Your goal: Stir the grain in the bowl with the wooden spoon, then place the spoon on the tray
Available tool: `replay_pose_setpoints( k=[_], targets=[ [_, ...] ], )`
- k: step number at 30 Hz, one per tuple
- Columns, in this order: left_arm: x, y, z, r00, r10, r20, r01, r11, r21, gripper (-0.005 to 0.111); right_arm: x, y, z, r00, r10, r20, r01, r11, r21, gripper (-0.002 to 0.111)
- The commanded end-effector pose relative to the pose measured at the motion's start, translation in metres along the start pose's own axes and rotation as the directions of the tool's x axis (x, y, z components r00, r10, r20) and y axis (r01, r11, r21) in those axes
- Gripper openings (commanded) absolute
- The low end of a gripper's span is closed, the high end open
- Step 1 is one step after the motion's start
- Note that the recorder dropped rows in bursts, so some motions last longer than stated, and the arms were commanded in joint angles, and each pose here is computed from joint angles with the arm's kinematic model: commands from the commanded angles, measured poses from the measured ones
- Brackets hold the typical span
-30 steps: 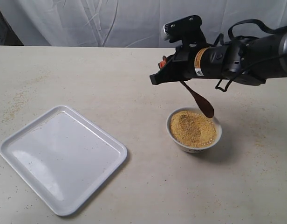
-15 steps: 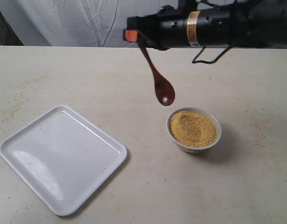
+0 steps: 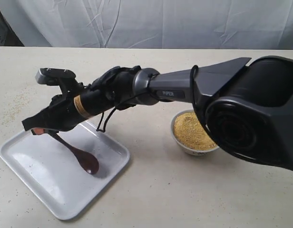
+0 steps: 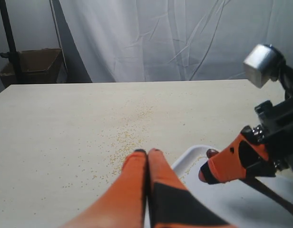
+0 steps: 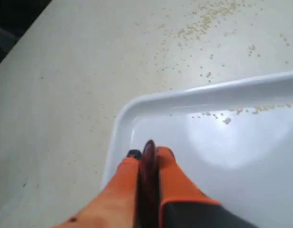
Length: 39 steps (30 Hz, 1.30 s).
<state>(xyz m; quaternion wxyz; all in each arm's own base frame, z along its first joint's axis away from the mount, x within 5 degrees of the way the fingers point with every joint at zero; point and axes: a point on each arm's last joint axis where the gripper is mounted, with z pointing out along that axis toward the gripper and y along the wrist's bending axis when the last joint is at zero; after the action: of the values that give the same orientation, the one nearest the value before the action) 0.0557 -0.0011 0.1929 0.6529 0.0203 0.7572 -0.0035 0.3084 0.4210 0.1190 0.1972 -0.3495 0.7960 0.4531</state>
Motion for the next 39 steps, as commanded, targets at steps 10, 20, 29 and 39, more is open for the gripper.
replay_pose_setpoints(
  k=[10, 20, 29, 39],
  targets=[
    [0.001, 0.000, 0.000, 1.000, -0.001, 0.005, 0.001, 1.000, -0.001, 0.000, 0.006, -0.013, 0.011, 0.999, 0.028, 0.025, -0.030, 0.995, 0.097, 0.065],
    [0.001, 0.000, 0.000, 1.000, -0.001, 0.005, 0.001, 1.000, -0.001, 0.000, -0.055, 0.006, -0.054, 0.983, -0.050, 0.178, 0.033, 0.995, 0.095, 0.035],
    [0.001, 0.000, 0.000, 1.000, -0.001, 0.005, 0.001, 1.000, -0.001, 0.000, -0.080, 0.012, -0.109, 0.947, -0.216, 0.236, 0.186, 0.972, 0.144, 0.000],
    [0.001, 0.000, 0.000, 1.000, -0.001, 0.005, 0.001, 1.000, -0.001, 0.000, -0.030, -0.070, -0.250, 0.928, -0.182, 0.324, -0.133, 0.653, 0.746, 0.000]
  ],
)
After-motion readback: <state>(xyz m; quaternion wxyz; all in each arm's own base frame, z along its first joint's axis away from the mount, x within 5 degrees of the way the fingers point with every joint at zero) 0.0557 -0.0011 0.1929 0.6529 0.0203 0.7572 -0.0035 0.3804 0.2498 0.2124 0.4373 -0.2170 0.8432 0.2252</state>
